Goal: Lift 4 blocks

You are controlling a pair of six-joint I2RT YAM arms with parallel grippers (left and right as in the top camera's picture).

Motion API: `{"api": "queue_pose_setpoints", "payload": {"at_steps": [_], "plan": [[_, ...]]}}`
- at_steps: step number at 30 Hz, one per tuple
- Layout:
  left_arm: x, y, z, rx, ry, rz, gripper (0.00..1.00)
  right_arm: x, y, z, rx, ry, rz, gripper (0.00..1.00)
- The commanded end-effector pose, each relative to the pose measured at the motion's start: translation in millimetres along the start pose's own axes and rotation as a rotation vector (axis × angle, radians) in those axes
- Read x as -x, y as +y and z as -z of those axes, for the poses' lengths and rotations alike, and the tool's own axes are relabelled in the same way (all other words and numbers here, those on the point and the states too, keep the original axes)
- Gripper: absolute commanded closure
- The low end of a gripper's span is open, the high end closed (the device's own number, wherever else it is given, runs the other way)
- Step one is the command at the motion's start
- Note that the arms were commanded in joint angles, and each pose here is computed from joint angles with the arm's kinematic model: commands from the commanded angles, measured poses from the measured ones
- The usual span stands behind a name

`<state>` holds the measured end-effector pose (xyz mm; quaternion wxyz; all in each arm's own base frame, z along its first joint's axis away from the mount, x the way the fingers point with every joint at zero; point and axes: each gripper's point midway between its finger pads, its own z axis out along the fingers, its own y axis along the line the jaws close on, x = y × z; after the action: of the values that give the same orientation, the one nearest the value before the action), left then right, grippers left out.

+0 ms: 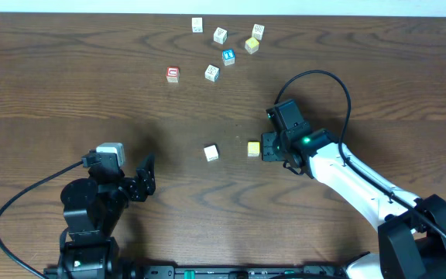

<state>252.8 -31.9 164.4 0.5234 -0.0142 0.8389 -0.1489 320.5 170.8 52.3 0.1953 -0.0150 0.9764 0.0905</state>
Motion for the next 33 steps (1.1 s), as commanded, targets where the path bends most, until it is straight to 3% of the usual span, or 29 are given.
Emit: {"api": "queue_pose_setpoints", "payload": {"at_steps": [1,17,20,27,33], "plan": [[6.8,-2.9,2.4,-0.011,-0.014,0.003,0.23,-2.8,0.9,-2.1,-0.015,0.000,-0.001,0.99],[6.8,-2.8,2.4,-0.011,-0.014,0.002,0.23,0.1,6.4,-26.3,0.004,-0.001,-0.001,0.99],[6.8,-2.8,2.4,-0.011,-0.014,0.002,0.24,-2.4,5.0,-26.3,-0.001,0.009,-0.001,0.86],[6.8,-2.8,2.4,-0.011,-0.014,0.002,0.23,-6.3,3.1,-26.2,-0.009,0.025,0.000,0.87],[6.8,-2.8,2.4,-0.011,-0.014,0.002,0.24,-7.4,2.5,-26.1,-0.012,0.029,-0.001,0.81]]}}
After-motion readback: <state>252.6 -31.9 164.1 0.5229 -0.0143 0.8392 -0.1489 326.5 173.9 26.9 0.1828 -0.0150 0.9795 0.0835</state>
